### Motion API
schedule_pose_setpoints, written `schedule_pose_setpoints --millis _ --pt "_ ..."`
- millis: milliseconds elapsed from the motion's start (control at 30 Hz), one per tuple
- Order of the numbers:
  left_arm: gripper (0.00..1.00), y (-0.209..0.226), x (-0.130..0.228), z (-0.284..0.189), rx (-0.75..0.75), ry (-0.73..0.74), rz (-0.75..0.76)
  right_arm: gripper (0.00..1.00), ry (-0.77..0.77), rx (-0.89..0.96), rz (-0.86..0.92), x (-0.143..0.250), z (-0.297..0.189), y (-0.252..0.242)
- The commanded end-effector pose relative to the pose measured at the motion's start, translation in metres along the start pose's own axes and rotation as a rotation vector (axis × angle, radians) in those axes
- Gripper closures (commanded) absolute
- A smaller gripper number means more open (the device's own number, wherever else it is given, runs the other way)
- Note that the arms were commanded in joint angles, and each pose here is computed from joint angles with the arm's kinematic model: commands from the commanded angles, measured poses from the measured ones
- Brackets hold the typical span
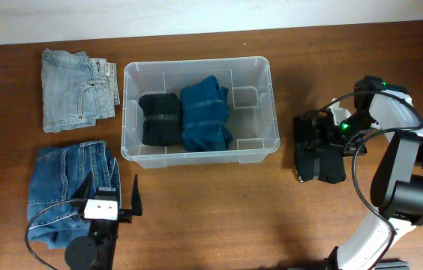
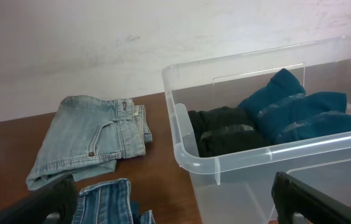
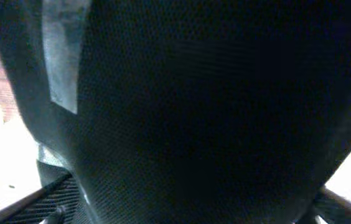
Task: Pack container
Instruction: 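Lift the black cloth with the right gripper toward the box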
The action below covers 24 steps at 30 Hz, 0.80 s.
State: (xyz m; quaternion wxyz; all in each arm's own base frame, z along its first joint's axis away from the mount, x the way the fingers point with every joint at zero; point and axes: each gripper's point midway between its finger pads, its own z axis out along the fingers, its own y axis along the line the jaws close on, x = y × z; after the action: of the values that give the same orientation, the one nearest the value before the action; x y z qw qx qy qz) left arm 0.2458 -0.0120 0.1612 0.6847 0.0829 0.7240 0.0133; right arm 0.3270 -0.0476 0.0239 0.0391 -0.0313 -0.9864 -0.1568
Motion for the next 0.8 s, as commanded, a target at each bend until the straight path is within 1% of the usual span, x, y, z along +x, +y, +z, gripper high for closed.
schedule_pose_setpoints --millis 0,33,67,167,233,267,300,467,600,633,767 --pt "0.01 0.001 0.001 0.0 -0.006 0.0 0.02 0.27 -0.006 -0.087 0.004 -0.001 0.005 0.011" --pt "0.01 0.001 0.001 0.0 -0.006 0.0 0.02 0.36 -0.015 -0.11 0.004 -0.003 0.004 0.015" --pt "0.01 0.001 0.001 0.0 -0.006 0.0 0.02 0.41 -0.022 -0.128 0.003 -0.004 0.004 0.018" --pt "0.01 0.001 0.001 0.0 -0.006 0.0 0.02 0.48 -0.042 -0.178 0.001 -0.008 0.003 0.026" --pt "0.01 0.001 0.001 0.0 -0.006 0.0 0.02 0.55 -0.049 -0.2 0.001 -0.009 0.001 0.03" --pt "0.01 0.001 0.001 0.0 -0.006 0.0 0.02 0.61 -0.053 -0.212 0.003 -0.01 0.001 0.031" --pt "0.01 0.001 0.001 0.0 -0.006 0.0 0.02 0.65 -0.058 -0.227 0.006 -0.01 0.0 0.033" --pt "0.01 0.001 0.001 0.0 -0.006 0.0 0.02 0.69 -0.097 -0.317 0.046 -0.015 -0.013 0.035" --pt "0.01 0.001 0.001 0.0 -0.006 0.0 0.02 0.84 -0.132 -0.396 0.101 -0.02 -0.045 0.033" --pt "0.01 0.001 0.001 0.0 -0.006 0.0 0.02 0.85 -0.142 -0.411 0.115 -0.022 -0.056 0.032" --pt "0.01 0.001 0.001 0.0 -0.006 0.0 0.02 0.87 -0.184 -0.442 0.142 -0.028 -0.102 0.032"
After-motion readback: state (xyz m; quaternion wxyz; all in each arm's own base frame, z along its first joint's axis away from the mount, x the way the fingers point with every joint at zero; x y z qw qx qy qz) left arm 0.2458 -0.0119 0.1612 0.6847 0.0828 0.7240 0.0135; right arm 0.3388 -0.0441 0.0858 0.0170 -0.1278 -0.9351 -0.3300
